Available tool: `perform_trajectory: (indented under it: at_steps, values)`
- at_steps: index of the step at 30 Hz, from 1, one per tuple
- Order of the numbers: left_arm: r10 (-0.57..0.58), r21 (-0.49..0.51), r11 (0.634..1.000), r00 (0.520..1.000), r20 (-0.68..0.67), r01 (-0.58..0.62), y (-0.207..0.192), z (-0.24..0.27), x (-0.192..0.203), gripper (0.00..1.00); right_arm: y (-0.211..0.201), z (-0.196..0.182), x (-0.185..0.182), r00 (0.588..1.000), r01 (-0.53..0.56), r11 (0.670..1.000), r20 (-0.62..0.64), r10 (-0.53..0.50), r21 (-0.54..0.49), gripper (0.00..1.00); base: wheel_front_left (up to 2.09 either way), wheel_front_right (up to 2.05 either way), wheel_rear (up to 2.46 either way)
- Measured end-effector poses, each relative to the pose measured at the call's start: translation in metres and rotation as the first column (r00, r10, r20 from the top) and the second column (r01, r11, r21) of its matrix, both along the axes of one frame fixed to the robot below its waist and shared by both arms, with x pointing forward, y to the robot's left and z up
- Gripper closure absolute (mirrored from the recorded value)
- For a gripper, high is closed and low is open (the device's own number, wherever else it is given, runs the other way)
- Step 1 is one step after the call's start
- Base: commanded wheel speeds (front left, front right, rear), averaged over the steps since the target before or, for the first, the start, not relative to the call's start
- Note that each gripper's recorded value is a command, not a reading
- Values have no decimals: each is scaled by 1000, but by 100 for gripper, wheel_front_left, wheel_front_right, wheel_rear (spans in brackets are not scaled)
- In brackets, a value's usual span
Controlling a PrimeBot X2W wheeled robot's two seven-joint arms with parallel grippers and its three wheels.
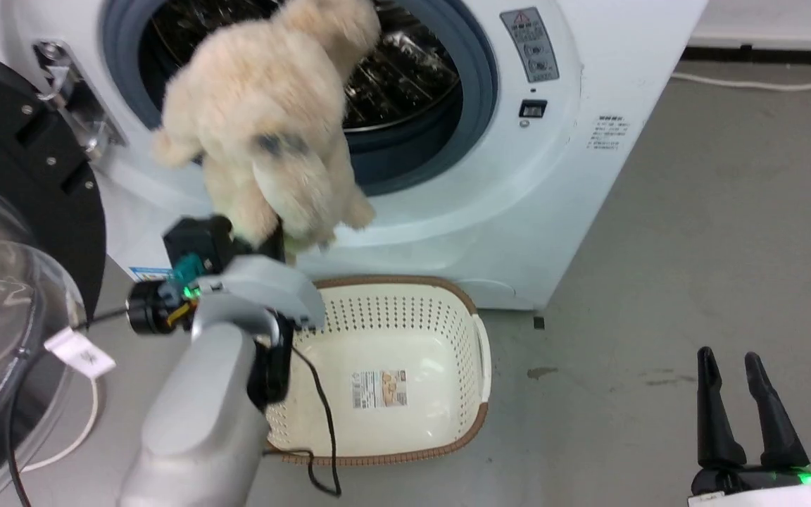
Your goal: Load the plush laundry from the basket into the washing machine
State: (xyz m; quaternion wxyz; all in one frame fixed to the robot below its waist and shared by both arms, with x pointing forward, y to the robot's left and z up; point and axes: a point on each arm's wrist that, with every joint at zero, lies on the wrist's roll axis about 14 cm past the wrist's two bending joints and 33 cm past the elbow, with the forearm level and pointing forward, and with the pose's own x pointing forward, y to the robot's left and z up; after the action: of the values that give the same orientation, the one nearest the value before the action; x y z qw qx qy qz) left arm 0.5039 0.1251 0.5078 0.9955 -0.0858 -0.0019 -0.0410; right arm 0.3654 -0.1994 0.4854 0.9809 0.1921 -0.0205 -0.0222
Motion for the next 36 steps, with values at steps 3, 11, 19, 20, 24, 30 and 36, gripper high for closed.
perform_trajectory:
  at_steps: [3, 11, 19, 20, 24, 30, 36]
  values:
    - [-3, 3, 1000, 1000, 8, 3, -1, 2, 15, 100, -2, -3, 4, 1000, 6, 1000, -9, -6, -4, 0, 0, 0, 0]
    - [-25, 28, 999, 999, 23, 24, -10, 5, 61, 100, -10, -13, 17, 999, 27, 999, -32, -27, -20, 0, 0, 0, 0]
    - [-31, 43, 999, 998, 58, 29, -16, 7, 116, 100, -14, -32, 37, 997, 36, 999, -69, -38, -37, 0, 0, 0, 0]
    - [-32, 46, 999, 998, 59, 29, -17, 5, 122, 100, -15, -34, 40, 997, 36, 999, -72, -39, -39, 0, 0, 0, 0]
    - [-39, 73, 997, 997, 74, 34, -19, -1, 149, 100, -13, -44, 51, 996, 27, 999, -89, -31, -47, 0, 0, 0, 0]
    - [-56, 125, 991, 993, 104, 43, -23, -8, 189, 100, -15, -62, 63, 992, 27, 998, -119, -33, -55, 0, 0, 0, 0]
    - [-74, 186, 981, 988, 139, 48, -27, -13, 225, 100, -21, -85, 66, 984, 39, 997, -174, -50, -66, 0, 0, 0, 0]
